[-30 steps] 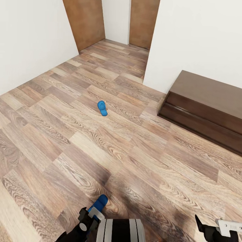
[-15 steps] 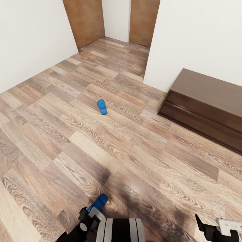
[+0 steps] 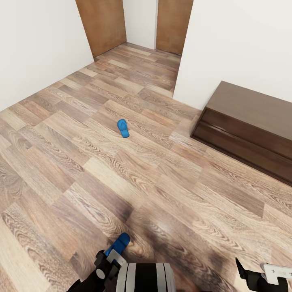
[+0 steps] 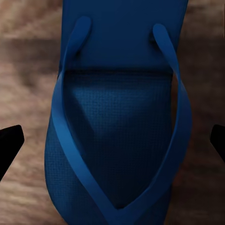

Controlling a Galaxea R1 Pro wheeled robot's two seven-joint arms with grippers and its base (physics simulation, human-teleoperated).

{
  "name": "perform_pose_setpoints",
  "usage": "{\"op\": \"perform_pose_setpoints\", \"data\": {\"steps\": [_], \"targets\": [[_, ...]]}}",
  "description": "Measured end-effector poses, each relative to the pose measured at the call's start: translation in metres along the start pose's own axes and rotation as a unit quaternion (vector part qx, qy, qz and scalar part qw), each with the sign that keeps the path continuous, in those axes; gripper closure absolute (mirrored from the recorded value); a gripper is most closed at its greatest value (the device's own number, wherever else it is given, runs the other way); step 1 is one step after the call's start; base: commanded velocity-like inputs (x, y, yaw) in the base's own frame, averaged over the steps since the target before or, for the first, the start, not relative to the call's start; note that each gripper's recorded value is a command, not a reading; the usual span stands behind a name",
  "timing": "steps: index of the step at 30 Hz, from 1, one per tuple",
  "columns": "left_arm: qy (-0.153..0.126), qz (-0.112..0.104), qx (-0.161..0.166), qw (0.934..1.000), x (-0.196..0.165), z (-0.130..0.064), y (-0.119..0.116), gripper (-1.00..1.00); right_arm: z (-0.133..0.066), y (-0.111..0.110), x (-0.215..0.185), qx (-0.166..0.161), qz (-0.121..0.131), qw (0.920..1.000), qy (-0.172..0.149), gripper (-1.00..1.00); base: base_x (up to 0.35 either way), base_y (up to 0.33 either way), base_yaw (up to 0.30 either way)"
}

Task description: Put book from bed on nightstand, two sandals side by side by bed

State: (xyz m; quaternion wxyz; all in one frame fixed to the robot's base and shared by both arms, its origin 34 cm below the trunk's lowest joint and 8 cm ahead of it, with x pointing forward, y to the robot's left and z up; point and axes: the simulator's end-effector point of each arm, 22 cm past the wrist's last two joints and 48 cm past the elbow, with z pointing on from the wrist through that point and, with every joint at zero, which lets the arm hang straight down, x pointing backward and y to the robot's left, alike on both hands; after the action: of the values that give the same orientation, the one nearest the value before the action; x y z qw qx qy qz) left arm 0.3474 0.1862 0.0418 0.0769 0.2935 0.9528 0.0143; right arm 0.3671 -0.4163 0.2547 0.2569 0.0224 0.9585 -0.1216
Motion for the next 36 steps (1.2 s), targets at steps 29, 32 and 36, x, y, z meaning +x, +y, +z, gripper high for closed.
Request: {"op": "perform_pose_setpoints", "data": {"steps": [29, 32, 36], "targets": [[0.001, 0.000, 0.001, 1.0000, 0.0012, 0.0009, -0.0010, -1.00, 0.0006, 0.0008, 0.0018, -0.001, -0.002, 1.0000, 0.003, -1.00, 0.000, 0.000, 0.000], [0.003, 0.000, 0.002, 1.0000, 0.0029, 0.0018, -0.0020, -1.00, 0.0012, 0.0010, 0.0033, -0.001, -0.002, 1.0000, 0.005, -1.00, 0.000, 0.000, 0.000], [0.009, -0.001, 0.007, 0.9999, 0.0096, 0.0052, -0.0065, -1.00, 0.0035, 0.0017, 0.0092, -0.001, -0.004, 0.9999, 0.013, -1.00, 0.000, 0.000, 0.000]]}}
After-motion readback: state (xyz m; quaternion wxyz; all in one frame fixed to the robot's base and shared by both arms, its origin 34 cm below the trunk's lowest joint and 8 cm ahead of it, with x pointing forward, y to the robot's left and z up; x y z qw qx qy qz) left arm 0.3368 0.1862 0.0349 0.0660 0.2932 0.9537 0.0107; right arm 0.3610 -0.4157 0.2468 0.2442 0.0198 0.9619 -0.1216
